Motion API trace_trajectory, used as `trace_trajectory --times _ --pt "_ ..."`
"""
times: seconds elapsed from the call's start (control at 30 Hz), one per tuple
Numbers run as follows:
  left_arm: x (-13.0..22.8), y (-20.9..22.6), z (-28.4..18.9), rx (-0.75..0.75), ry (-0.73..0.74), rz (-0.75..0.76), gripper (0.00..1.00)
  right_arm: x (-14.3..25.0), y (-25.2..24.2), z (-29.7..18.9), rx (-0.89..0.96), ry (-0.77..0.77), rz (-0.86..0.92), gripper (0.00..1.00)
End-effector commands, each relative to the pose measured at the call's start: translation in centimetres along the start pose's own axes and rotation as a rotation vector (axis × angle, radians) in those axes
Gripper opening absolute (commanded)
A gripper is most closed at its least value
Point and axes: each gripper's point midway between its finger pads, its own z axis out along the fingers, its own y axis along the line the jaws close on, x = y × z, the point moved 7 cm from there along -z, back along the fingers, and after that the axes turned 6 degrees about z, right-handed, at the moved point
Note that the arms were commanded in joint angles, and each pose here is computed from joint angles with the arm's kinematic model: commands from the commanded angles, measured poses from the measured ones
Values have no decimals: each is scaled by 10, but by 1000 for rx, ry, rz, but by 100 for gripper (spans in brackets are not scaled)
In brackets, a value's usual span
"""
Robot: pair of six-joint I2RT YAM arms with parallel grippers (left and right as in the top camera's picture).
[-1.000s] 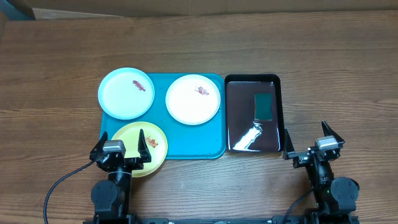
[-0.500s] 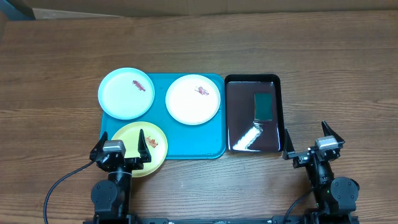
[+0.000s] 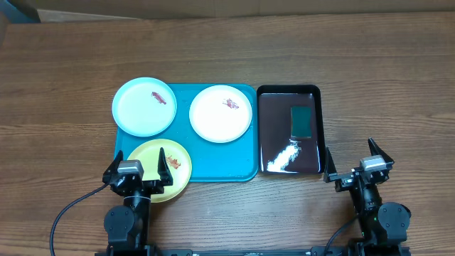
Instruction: Clean dirty plates on tray and stack at the side
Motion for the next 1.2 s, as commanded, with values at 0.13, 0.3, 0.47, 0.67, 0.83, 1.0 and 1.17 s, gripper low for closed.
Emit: trace_trajectory --times 0.13,0.3,0.47,0.67,0.83,1.0,1.17 --pt "0 2 0 -12 -6 14 100 2 -2 0 16 -1 -7 100" --pt "0 2 0 -12 -6 15 100 2 -2 0 16 -1 -4 100" --pt "0 2 0 -12 -6 15 100 3 -2 0 15 -1 5 100" --pt "0 2 0 -12 -6 15 100 3 -2 0 16 -1 5 100" --pt "0 2 0 -12 -6 15 100 3 -2 0 16 -1 4 100" --pt "0 2 0 -12 -6 15 100 2 -2 0 16 -1 4 100" --pt "0 2 0 -12 -6 15 100 3 -2 0 16 -1 4 100"
